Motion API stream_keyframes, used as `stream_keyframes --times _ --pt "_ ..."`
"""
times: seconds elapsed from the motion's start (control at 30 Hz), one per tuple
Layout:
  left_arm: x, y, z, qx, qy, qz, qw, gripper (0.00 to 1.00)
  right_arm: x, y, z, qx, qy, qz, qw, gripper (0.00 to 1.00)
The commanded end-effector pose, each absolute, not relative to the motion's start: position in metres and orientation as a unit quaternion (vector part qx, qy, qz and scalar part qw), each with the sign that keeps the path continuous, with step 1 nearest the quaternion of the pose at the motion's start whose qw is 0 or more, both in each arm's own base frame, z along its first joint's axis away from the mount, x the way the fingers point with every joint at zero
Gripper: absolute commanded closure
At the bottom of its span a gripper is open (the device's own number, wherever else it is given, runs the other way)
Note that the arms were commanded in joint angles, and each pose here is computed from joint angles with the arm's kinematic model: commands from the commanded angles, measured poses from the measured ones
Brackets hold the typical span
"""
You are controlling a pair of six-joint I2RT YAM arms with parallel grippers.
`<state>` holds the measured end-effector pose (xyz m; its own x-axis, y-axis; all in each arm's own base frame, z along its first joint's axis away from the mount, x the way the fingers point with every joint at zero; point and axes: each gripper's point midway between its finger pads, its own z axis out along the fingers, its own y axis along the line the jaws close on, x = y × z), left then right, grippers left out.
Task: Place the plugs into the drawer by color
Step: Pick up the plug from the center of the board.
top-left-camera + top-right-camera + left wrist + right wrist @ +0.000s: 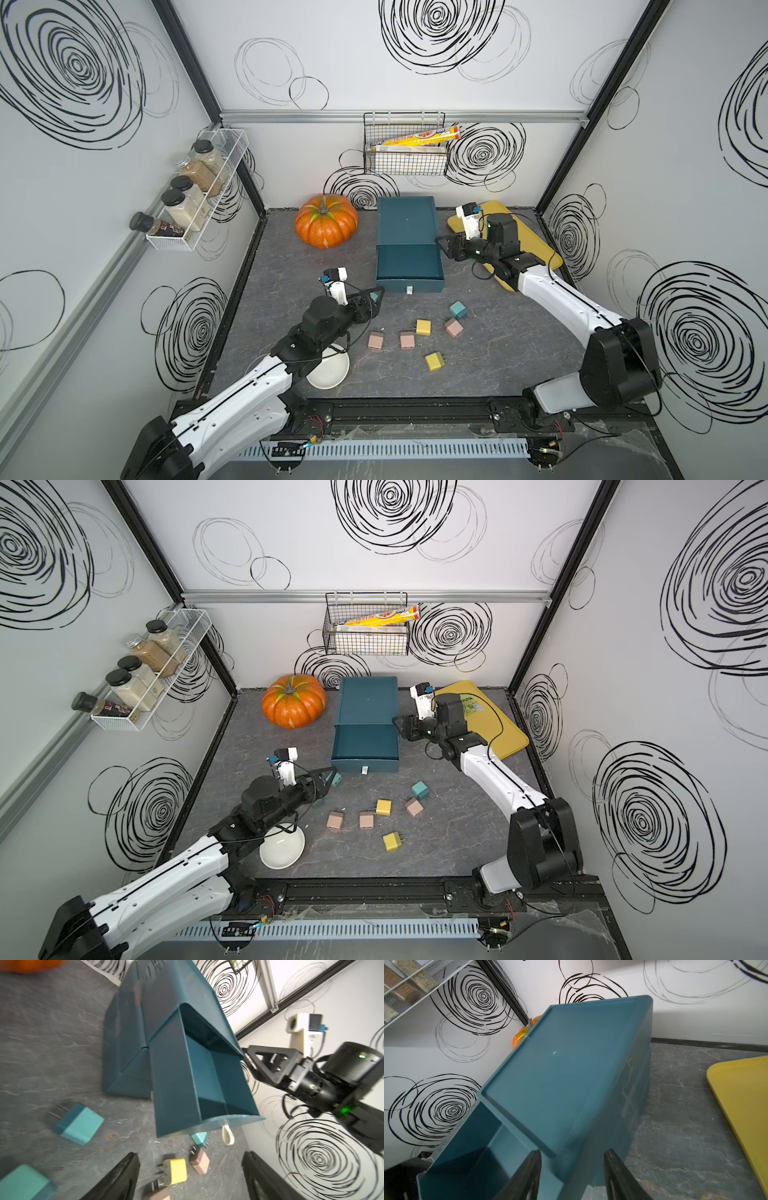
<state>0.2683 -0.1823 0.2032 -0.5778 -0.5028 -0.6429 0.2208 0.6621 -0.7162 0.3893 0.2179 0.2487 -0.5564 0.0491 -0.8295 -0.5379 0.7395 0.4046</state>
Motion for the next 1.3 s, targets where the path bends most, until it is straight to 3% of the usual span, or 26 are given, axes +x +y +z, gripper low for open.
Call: stream_keyframes --times 0.0,0.17,0.43,0.7,1.03,1.07,1.1,1.27 --pt "0.271 -0.168 0.208 -0.037 0.802 -0.368 0.469 0.17 0.368 0.202 0.236 -0.136 0.84 0.299 0.432 0.49" --pt "0.265 -0.161 0.208 -0.028 0.767 -0.416 0.488 0.16 0.337 0.17 0.201 -0.101 0.866 0.247 0.422 0.49" --pt "0.255 -0.156 0.216 -0.016 0.754 -0.417 0.507 0.13 0.279 0.137 0.131 -0.058 0.92 0.2 0.332 0.53" --pt "0.253 -0.159 0.215 -0.01 0.754 -0.424 0.501 0.12 0.252 0.159 0.079 -0.068 0.947 0.193 0.247 0.54" --pt "0.252 -0.162 0.212 -0.01 0.756 -0.431 0.492 0.11 0.229 0.167 0.047 -0.09 0.954 0.168 0.231 0.4" --pt "0.252 -0.16 0.213 -0.011 0.754 -0.43 0.496 0.11 0.229 0.168 0.046 -0.093 0.955 0.164 0.229 0.3" --pt "0.251 -0.159 0.214 -0.012 0.752 -0.43 0.499 0.11 0.228 0.169 0.045 -0.097 0.955 0.162 0.227 0.28" --pt "0.251 -0.157 0.217 -0.013 0.751 -0.426 0.505 0.11 0.229 0.165 0.042 -0.094 0.958 0.142 0.229 0.27"
